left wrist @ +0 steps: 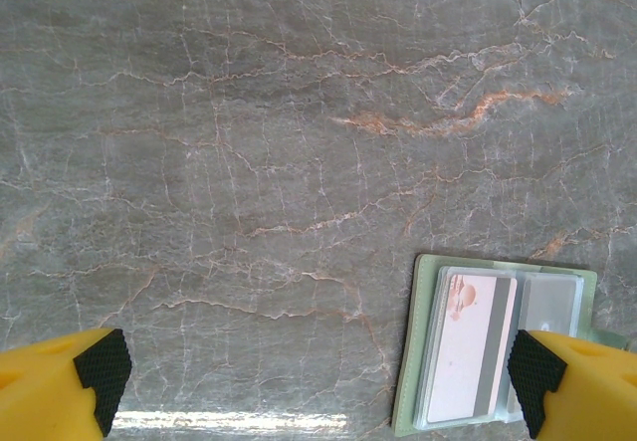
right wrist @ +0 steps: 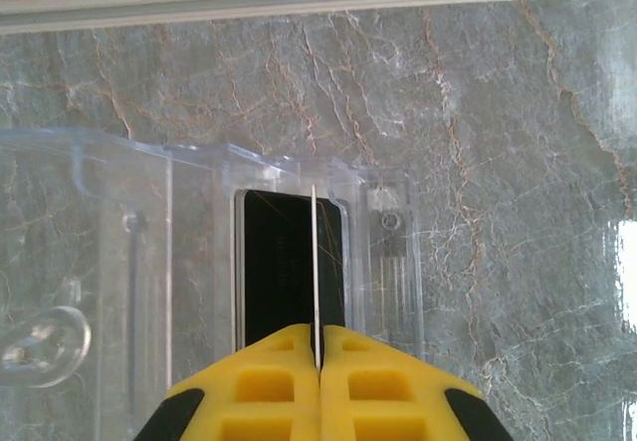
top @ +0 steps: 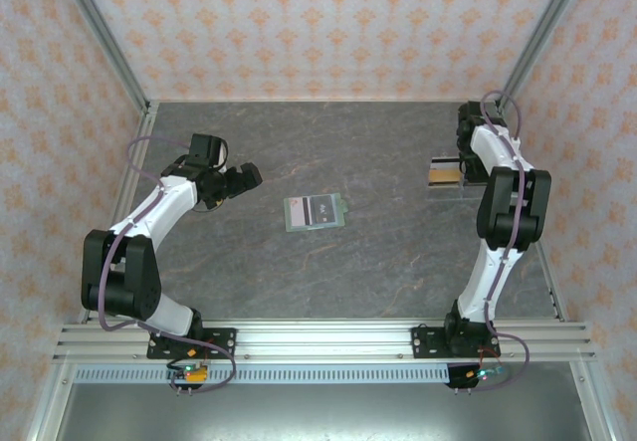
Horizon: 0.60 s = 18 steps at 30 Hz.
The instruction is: Take the credit cards out of the card holder
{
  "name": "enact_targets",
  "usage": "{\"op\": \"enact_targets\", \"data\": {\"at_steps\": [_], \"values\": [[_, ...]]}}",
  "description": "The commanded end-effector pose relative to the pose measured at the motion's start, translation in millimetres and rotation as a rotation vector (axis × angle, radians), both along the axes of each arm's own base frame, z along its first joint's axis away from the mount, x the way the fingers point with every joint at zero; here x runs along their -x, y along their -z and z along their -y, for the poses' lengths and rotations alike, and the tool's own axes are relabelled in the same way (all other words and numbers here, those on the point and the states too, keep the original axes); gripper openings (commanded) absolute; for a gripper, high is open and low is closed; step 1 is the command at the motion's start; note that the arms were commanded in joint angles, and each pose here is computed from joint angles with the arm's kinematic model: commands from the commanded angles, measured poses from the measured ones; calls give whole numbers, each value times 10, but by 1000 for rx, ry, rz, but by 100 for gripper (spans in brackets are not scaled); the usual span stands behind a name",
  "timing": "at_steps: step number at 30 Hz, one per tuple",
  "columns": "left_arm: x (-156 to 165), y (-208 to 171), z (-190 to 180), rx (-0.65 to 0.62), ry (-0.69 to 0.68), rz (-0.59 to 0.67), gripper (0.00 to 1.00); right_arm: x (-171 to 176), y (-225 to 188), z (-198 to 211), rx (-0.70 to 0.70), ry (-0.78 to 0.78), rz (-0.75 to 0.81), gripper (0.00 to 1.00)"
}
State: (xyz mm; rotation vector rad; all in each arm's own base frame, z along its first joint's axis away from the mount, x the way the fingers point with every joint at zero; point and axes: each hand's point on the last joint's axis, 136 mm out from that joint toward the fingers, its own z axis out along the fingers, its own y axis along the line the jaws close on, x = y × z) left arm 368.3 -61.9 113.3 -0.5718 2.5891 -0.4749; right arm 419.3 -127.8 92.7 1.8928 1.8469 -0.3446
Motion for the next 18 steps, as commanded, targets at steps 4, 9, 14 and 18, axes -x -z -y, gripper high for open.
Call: {"op": "enact_targets", "data": {"at_steps": [4,9,14,18], "values": [[-22,-37,6,13,-1,-2,100,-111,74,-14,-38,-25,-7,9],[-36,-39,39,33,2,4,100,-84,22,-1,-32,-31,-11,22],[-27,-55,47,38,6,7,100,-82,-154,-14,-29,-68,14,34],[-21,-64,65,50,8,11,100,-62,-312,-51,-35,-107,47,40]]}}
